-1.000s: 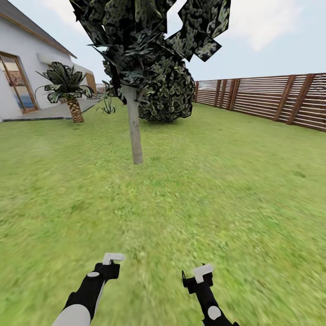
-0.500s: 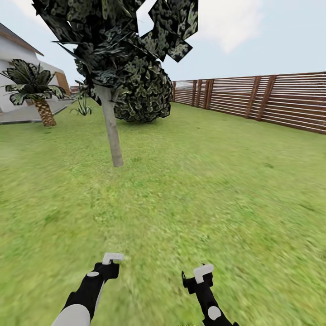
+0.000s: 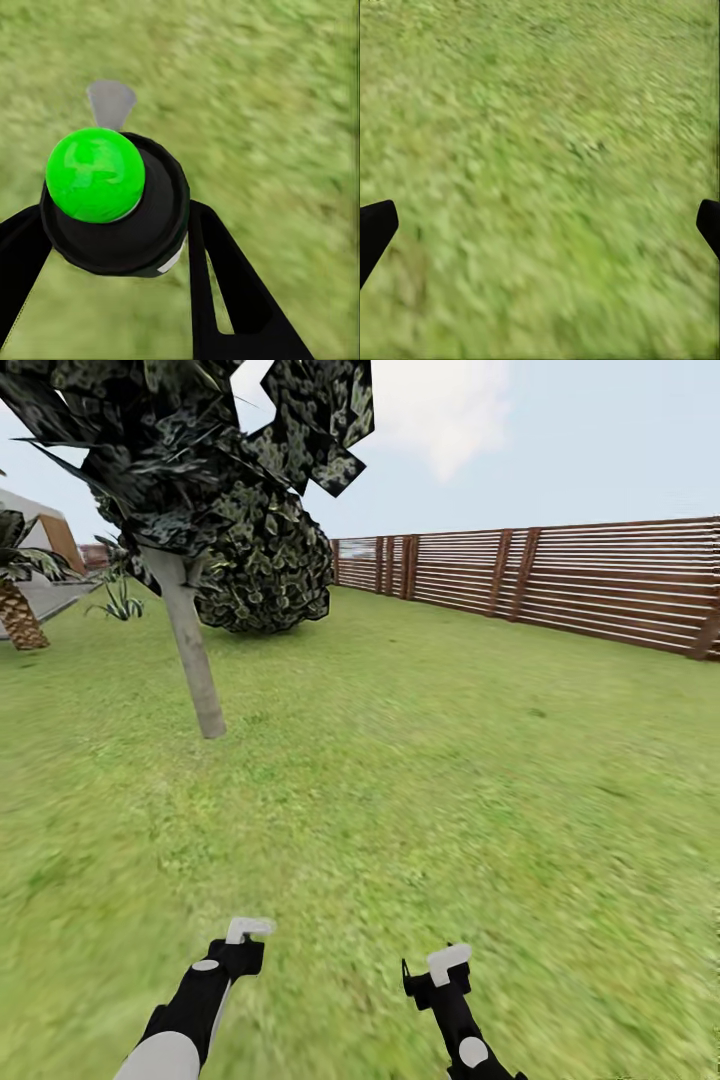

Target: Pick up the pesticide atomizer in the garden and spray insectifuge to fully cover both potted plants in the garden.

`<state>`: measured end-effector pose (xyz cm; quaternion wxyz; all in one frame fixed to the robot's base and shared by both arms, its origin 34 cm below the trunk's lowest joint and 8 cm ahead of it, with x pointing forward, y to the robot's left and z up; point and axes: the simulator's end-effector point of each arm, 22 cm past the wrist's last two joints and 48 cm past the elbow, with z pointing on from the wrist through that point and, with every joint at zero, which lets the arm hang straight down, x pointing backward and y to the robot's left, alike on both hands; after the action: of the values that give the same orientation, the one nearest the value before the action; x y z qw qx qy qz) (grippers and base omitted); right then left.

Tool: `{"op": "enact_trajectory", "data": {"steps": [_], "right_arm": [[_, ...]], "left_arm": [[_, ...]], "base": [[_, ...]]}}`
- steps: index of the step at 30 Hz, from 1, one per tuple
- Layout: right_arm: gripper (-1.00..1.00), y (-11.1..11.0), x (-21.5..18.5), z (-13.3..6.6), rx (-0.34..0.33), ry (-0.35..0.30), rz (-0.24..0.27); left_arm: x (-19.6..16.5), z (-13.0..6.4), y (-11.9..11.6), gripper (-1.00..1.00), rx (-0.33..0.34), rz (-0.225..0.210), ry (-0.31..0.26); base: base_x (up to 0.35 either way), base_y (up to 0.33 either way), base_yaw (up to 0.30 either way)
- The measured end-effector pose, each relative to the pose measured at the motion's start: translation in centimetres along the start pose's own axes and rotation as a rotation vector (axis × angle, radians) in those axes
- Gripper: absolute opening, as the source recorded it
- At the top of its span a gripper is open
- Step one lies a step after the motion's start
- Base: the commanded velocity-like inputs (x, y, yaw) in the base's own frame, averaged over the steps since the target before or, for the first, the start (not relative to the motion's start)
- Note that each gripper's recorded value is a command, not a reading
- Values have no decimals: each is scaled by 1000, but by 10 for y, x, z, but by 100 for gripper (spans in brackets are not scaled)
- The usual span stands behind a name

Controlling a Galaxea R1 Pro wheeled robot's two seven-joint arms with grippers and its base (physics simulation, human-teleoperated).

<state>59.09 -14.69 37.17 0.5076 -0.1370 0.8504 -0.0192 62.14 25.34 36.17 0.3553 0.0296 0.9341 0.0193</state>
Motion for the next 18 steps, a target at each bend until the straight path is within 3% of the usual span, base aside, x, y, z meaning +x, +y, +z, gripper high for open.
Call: {"op": "enact_trajectory", "data": {"steps": [8,12,18], "right_arm": [[100,0,1,0,-1,2,0],[100,1,1,0,-1,3,0],[100,1,2,0,-1,3,0]], "left_arm": [[0,0,-1,-100,2,-1,1],[1,0,-1,-100,2,-2,1],[1,0,-2,-100,4,-1,2]], "base": [[210,217,-300],[27,186,-300],[2,25,-300]]}}
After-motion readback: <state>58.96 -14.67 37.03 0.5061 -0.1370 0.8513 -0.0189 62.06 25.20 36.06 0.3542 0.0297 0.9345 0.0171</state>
